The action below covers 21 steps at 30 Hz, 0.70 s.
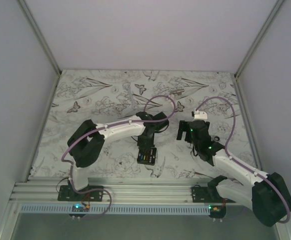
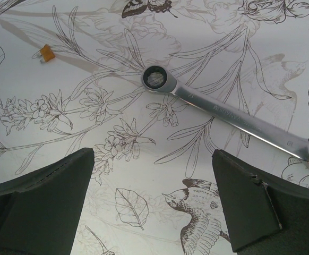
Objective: Snap on the fuse box
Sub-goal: Install the fuse at the fuse box base.
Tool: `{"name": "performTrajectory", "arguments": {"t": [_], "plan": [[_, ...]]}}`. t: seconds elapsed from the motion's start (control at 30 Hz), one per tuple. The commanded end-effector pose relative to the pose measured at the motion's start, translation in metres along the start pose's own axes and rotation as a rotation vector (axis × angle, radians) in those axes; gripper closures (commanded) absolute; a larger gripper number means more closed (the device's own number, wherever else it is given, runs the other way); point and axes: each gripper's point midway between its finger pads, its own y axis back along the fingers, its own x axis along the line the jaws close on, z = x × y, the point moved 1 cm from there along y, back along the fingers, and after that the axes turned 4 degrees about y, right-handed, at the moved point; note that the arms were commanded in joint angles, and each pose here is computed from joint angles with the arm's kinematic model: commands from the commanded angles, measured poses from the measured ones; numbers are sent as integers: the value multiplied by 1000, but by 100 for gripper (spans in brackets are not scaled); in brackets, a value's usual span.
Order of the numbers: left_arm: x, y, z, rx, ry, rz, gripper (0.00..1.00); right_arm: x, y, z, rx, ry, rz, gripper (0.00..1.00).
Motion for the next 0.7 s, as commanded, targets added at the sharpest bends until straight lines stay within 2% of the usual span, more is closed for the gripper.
{"name": "performTrajectory", "arguments": {"t": [0.0,0.4,0.67], "plan": [[1,-3,0,19,-8,12,85,3,-2,16,-43,-38,8,0],[2,-17,-5,54,-12,40,100,4,-4,15,-38,-38,11,0],[12,-37,-6,99,10,87,100,7,-5,13,-29,-35,19,0]]}}
